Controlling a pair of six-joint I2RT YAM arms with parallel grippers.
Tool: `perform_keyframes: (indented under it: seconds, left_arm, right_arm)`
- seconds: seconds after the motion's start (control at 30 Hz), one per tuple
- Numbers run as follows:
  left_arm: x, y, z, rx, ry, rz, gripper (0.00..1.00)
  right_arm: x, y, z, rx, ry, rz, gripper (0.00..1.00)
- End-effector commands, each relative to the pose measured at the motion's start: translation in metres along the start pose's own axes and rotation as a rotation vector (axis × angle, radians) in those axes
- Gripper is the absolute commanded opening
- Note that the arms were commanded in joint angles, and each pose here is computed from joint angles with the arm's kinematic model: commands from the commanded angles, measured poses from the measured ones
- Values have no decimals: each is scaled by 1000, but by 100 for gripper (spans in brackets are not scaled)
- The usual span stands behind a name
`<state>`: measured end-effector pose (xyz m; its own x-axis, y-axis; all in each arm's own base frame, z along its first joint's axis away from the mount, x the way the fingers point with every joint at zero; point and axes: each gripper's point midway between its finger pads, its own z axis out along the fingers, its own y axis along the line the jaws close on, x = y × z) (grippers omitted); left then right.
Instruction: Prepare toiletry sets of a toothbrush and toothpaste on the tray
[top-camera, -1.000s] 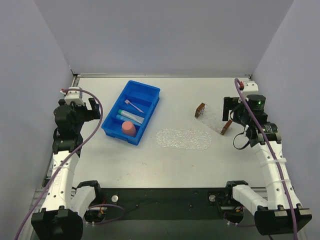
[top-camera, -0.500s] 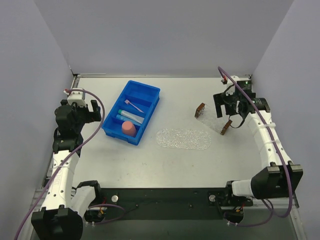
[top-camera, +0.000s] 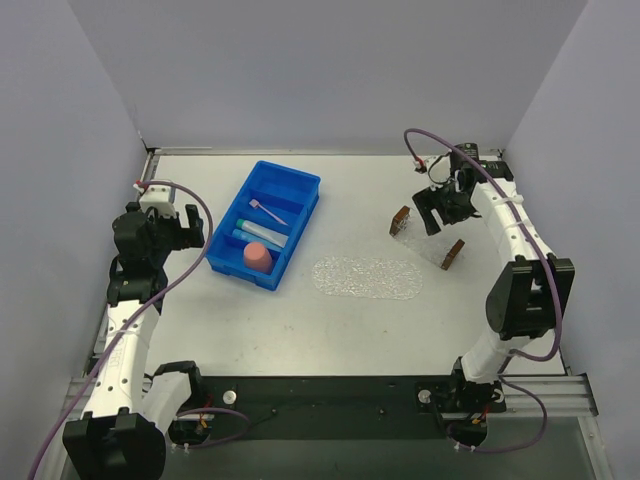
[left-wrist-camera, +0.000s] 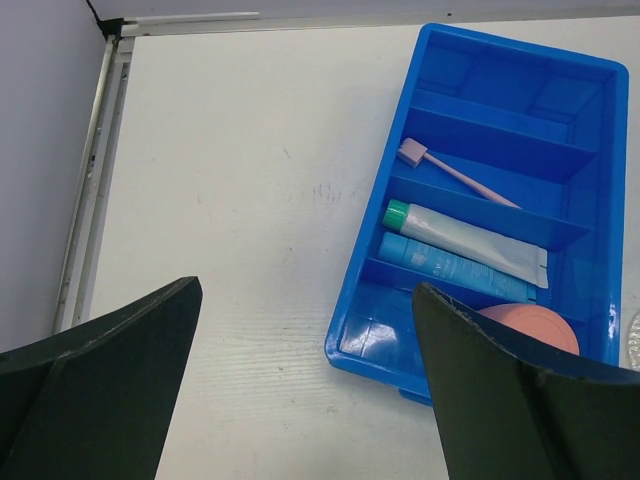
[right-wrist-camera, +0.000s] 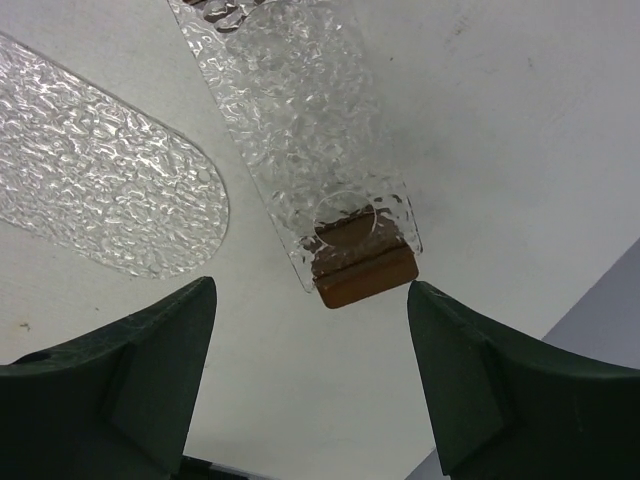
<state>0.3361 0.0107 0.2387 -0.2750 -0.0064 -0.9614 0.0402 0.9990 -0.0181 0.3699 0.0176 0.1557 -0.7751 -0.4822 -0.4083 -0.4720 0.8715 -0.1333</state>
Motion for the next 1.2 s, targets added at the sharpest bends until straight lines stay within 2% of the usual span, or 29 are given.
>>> perform_keyframes:
  seconds: [0.0,0.3,0.53,1.17]
  left_arm:
    - [-7,-2,-2,16,-23,41,97]
    - [-5,-1,0,15,-16,45,97]
    - [-8,-2,1,14,-23,47,97]
    - [-6,3,4,0,-12,51,97]
  right_arm:
    - [9,21,5,-118,81,-89,70]
    - [15,46,36,-192,167,-140,60]
    - [12,42,58,-189,212,-140,55]
    - [20,31,94,-160,235,-191,51]
